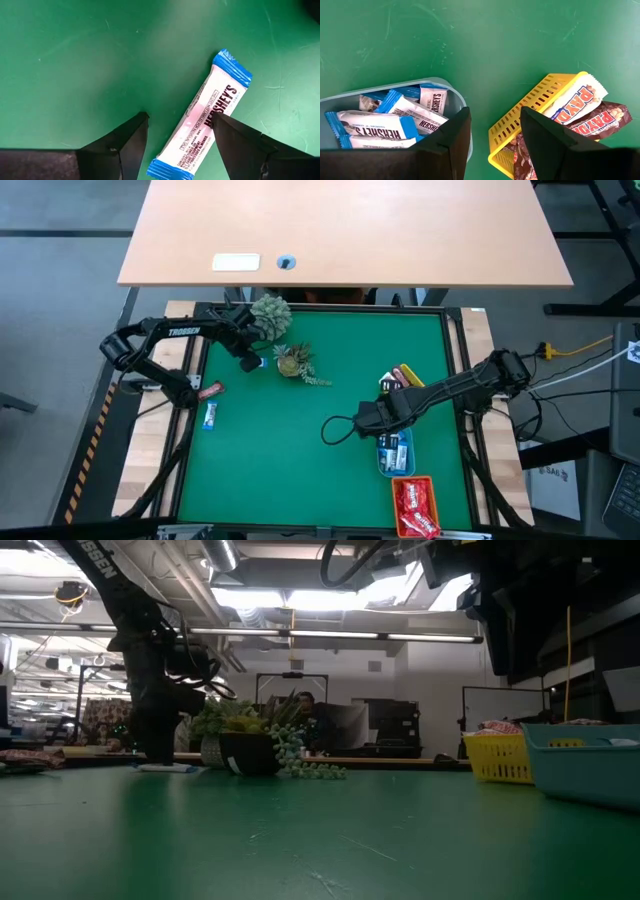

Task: Sort candy
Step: Put the white chocolate into the blue bin

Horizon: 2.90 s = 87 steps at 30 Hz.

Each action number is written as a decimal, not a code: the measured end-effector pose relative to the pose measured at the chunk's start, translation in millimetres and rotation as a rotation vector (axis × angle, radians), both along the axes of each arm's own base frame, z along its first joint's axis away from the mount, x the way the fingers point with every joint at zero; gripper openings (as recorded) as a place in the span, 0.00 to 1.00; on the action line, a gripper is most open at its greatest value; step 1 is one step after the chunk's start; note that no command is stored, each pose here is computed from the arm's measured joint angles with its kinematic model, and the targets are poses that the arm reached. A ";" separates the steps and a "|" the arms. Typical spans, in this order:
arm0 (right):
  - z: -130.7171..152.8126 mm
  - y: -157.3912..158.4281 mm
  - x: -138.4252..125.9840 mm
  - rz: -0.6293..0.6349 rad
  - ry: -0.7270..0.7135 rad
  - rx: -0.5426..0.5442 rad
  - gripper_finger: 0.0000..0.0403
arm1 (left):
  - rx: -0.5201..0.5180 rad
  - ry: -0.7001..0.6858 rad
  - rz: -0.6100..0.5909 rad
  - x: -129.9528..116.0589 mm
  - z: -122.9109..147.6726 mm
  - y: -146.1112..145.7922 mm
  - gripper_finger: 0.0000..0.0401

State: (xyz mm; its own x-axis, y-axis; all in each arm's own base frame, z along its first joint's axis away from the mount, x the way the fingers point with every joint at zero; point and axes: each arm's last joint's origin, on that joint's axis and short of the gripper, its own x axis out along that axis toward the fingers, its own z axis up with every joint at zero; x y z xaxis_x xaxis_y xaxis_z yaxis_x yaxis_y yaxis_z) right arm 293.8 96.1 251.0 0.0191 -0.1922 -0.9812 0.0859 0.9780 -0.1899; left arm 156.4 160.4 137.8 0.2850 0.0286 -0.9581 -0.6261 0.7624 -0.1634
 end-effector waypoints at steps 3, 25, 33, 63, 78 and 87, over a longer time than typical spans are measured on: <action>0.0 0.0 0.0 0.000 0.000 0.000 0.43 | -0.001 -0.003 0.010 0.3 0.1 0.2 0.55; 0.0 0.2 0.3 0.000 -0.003 0.001 0.43 | 0.187 -0.047 -0.122 6.7 30.3 -16.8 0.55; 0.0 0.1 0.3 0.000 -0.003 0.002 0.43 | 0.257 -0.008 -0.361 18.6 29.1 -31.3 0.55; 0.0 0.1 0.3 0.000 -0.003 0.002 0.43 | 0.358 0.054 -0.433 7.3 -5.7 -45.8 0.55; -0.1 0.5 0.2 -0.001 0.002 0.016 0.43 | 0.313 0.025 -0.379 7.2 -6.7 -47.0 0.33; -0.4 1.6 -0.3 -0.002 0.015 0.054 0.43 | 0.239 -0.045 -0.263 9.5 -6.5 -47.7 0.28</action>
